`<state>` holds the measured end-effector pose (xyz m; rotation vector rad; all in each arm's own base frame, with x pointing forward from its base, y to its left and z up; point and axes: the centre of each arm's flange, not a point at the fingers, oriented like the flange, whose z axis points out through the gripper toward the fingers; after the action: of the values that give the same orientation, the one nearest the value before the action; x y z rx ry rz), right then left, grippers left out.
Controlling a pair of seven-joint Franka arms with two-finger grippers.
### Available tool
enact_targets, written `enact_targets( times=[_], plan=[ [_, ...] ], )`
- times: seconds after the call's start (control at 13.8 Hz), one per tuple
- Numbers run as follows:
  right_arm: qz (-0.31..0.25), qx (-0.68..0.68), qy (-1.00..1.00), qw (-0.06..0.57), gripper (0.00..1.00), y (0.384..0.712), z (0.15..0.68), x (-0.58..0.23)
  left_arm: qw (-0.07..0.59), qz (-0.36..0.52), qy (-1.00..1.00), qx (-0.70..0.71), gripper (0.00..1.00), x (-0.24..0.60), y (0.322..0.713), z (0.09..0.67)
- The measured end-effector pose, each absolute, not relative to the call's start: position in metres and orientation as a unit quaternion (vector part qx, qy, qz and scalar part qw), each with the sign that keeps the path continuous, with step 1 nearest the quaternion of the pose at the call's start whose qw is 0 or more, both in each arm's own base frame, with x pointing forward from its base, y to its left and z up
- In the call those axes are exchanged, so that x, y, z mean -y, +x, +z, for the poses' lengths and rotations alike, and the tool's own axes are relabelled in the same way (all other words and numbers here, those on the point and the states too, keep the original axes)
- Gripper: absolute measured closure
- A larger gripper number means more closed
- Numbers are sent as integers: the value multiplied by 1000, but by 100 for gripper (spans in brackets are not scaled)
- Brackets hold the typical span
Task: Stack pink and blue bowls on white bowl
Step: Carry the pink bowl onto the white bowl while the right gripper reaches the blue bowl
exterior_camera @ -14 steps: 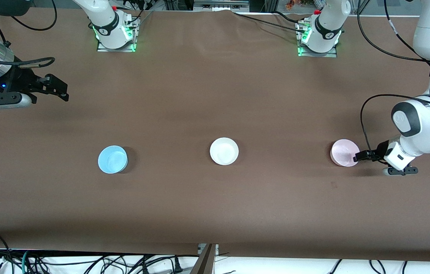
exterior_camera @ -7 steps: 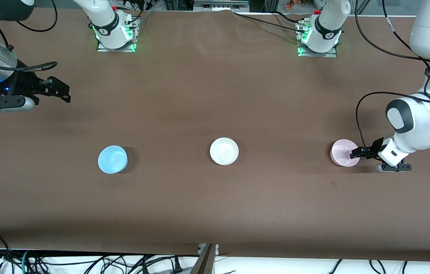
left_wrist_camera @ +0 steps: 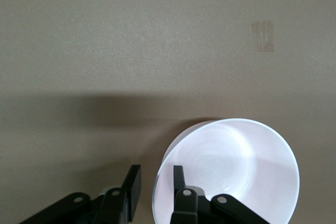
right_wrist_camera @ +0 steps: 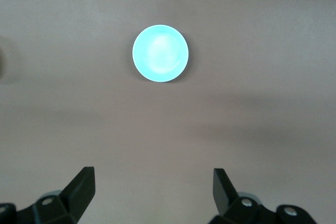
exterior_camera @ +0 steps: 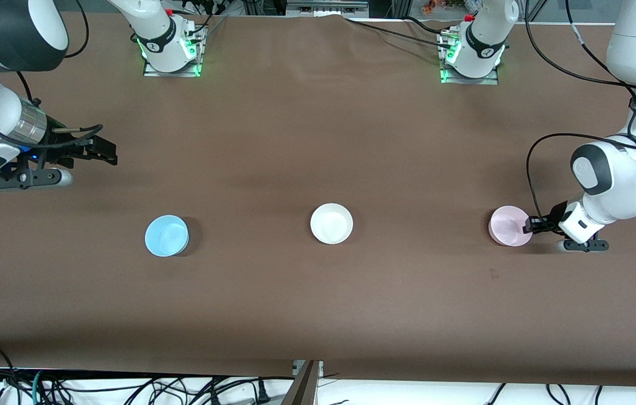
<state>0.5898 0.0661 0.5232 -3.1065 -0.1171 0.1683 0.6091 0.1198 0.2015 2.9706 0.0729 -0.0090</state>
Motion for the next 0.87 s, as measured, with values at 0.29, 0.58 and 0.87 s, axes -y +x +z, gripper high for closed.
enact_targets(
  times=[0.29, 0.58, 0.87],
  plan=[
    [53, 40, -998, 0, 0, 610, 488, -63, 86, -5, 996, -12, 93, -119, 608, 201],
    [40, 34, -999, 3, 0, 652, 397, -58, 86, -2, 996, -1, 97, -114, 610, 207],
    [36, 29, -999, 2, 0, 677, 295, -44, 99, 7, 995, 19, 97, -82, 630, 237]
  ],
)
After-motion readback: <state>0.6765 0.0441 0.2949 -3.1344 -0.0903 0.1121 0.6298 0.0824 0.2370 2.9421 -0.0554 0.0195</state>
